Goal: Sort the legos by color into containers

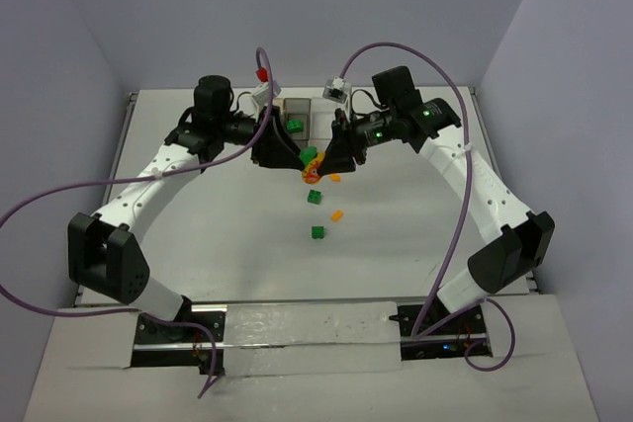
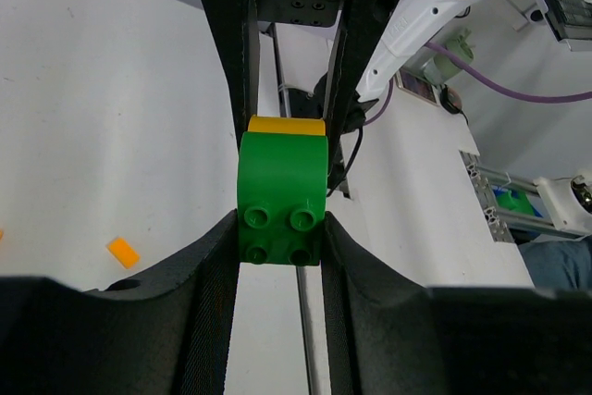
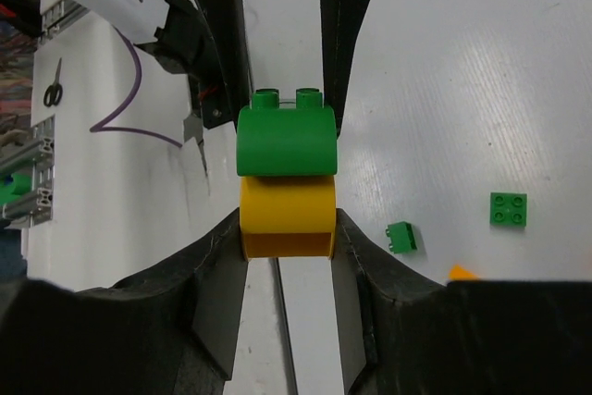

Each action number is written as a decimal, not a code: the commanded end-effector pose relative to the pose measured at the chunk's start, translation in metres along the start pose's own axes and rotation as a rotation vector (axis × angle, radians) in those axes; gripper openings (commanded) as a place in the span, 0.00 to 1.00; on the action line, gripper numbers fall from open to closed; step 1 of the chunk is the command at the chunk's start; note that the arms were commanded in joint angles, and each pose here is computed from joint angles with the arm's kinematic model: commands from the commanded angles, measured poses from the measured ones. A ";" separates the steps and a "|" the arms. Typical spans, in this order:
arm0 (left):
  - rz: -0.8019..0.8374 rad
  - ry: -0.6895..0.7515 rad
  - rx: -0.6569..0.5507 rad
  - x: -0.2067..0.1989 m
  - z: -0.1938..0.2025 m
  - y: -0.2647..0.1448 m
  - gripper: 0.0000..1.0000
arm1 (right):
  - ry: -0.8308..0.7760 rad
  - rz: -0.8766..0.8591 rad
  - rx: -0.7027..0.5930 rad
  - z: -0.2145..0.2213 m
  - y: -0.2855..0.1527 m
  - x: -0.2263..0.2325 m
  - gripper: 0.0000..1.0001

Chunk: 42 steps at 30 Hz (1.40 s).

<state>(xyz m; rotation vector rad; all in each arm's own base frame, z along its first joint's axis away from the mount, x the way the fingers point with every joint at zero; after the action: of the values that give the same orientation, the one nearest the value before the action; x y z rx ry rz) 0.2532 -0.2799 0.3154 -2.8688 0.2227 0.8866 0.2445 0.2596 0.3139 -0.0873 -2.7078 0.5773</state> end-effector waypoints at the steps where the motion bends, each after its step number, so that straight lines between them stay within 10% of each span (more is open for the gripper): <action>1: 0.002 0.077 -0.019 -0.011 -0.011 -0.001 0.00 | -0.038 -0.094 -0.048 -0.017 -0.003 0.020 0.00; 15: -0.341 0.150 -0.188 0.051 -0.085 -0.086 0.00 | 0.005 0.010 0.022 0.028 -0.020 -0.004 0.00; 22: -0.968 0.101 -0.181 0.179 -0.098 -0.086 0.00 | 0.102 0.332 -0.002 0.032 -0.039 -0.060 0.00; 29: -1.249 0.030 -0.175 0.265 -0.099 -0.088 0.01 | 0.165 0.576 -0.023 0.037 -0.066 -0.099 0.00; 42: -1.289 0.005 -0.066 0.342 -0.059 -0.076 0.15 | 0.192 0.578 -0.014 0.043 -0.065 -0.106 0.00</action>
<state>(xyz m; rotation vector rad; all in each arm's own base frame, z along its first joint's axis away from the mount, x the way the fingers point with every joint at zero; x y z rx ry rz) 0.5719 -0.2481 0.1661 -2.2447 -1.4401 0.6001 0.3255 0.1706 0.2512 -0.8500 -2.4307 0.7113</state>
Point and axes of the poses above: each gripper's point midway between its finger pads, its own y axis out along the fingers, its own x axis along the line the jaws close on, z = x × y, the point moved 2 cm from there along -y, back along the fingers, and after that the axes turned 6 degrees about -y, right-handed, at the moved point
